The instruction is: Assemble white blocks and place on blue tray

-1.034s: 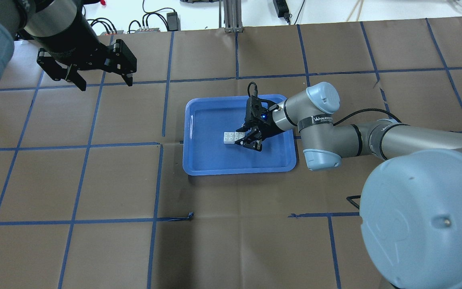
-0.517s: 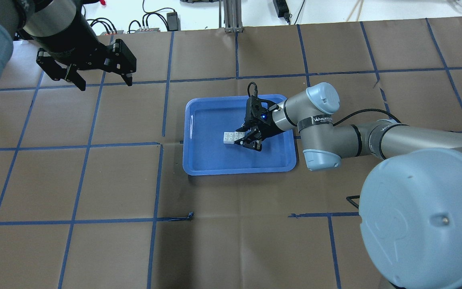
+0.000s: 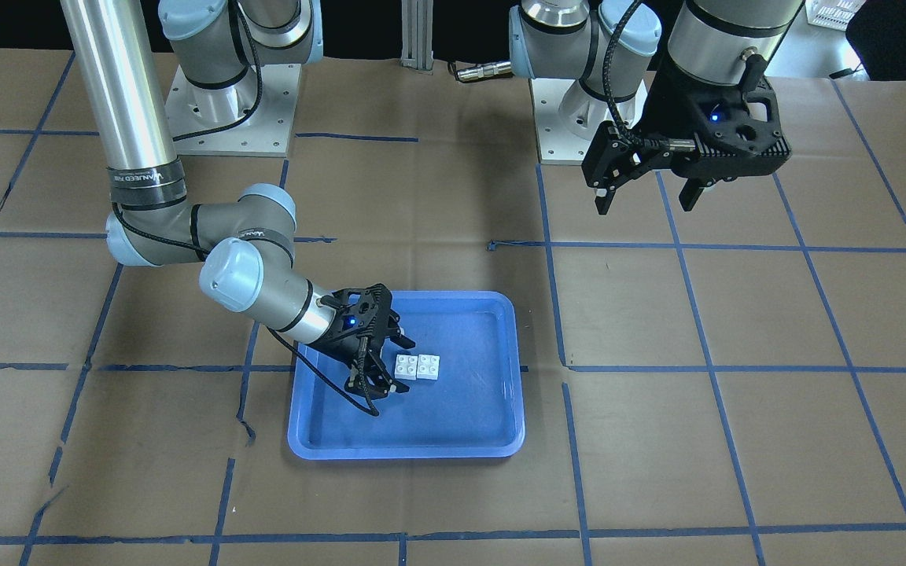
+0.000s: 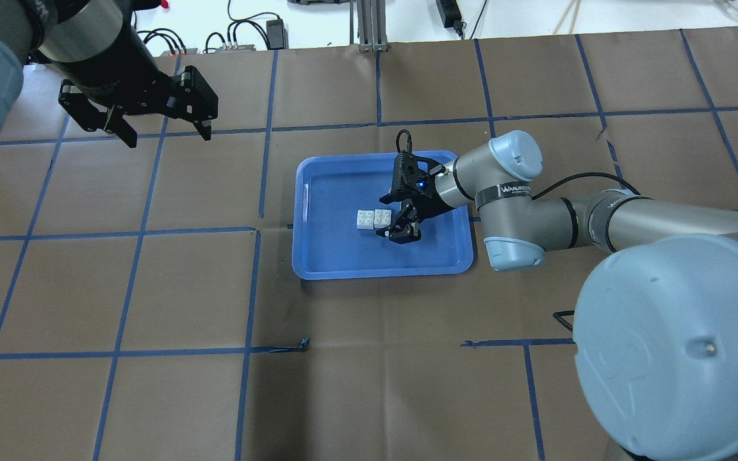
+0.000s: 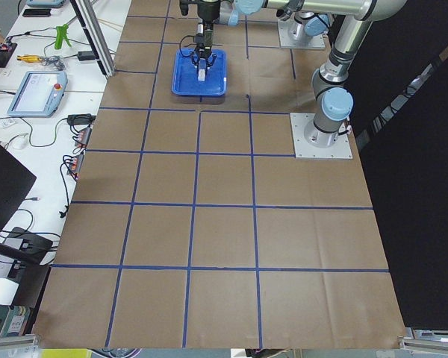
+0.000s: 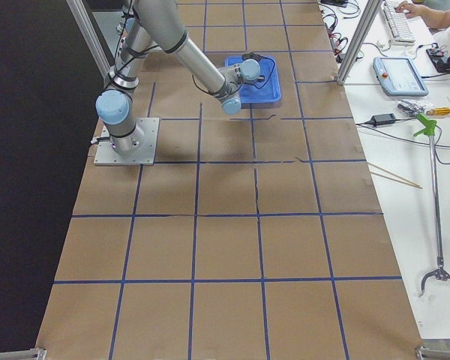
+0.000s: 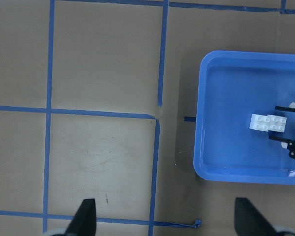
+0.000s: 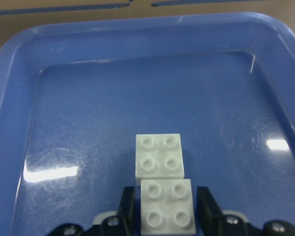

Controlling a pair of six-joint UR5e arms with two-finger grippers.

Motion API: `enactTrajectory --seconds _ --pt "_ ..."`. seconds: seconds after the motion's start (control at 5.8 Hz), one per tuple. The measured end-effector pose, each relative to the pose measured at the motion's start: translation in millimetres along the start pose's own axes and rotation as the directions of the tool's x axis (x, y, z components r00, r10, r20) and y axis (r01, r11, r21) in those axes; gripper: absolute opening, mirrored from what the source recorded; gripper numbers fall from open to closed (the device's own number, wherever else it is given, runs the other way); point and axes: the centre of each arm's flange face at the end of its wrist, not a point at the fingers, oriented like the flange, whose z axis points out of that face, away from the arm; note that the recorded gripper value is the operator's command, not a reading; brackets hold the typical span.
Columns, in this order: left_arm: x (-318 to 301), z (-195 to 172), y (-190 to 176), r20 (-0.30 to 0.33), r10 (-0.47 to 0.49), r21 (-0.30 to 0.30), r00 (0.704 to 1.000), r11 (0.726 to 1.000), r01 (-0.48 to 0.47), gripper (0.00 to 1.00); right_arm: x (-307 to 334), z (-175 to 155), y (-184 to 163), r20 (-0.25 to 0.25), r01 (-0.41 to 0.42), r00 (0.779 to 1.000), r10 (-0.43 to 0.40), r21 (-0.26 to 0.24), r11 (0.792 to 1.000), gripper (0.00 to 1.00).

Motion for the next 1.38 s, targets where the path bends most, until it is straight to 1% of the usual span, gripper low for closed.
enactTrajectory --seconds 0.17,0.34,0.52,0.69,0.86,1.03,1.21,1.38 --pt "0.4 2.1 -1.9 -0.001 0.0 -0.003 1.0 1.0 0.0 1.0 3.7 -3.7 -4.0 -0.011 -0.024 1.0 0.024 0.0 1.0 1.0" --pt "1.0 8.6 -8.5 -0.002 0.002 -0.011 1.0 1.0 -0.002 1.0 13.5 -10.7 -12.3 -0.033 -0.053 0.998 0.053 0.002 0.999 1.0" --pt "0.6 12.4 -16.7 0.005 0.016 -0.017 1.0 1.0 -0.016 1.0 26.7 -23.4 -24.5 -0.062 -0.091 0.994 0.09 -0.007 0.996 1.0" --pt "0.5 10.3 -23.0 0.007 0.03 -0.016 1.0 0.999 -0.029 1.0 37.7 -43.0 -38.3 -0.077 -0.143 0.987 0.139 -0.048 0.989 1.0" --pt "1.1 15.5 -25.2 0.004 0.036 -0.049 0.999 0.998 -0.036 1.0 46.1 -73.1 -53.9 -0.074 -0.224 0.974 0.216 -0.131 0.966 1.0" --pt "2.2 24.2 -26.9 0.001 0.044 -0.078 0.999 0.996 -0.044 1.0 56.3 -113.5 -67.4 -0.113 -0.365 0.931 0.347 -0.249 0.897 1.0" --pt "6.4 18.6 -26.6 -0.002 0.055 -0.048 0.998 0.997 -0.055 1.0 67.1 -157.9 -73.9 -0.215 -0.544 0.839 0.5 -0.339 0.767 1.0" --pt "13.1 2.6 -19.7 -0.005 0.066 0.008 0.998 0.998 -0.066 1.0 72.1 -204.3 -73.8 -0.31 -0.703 0.71 0.632 -0.368 0.608 1.0"
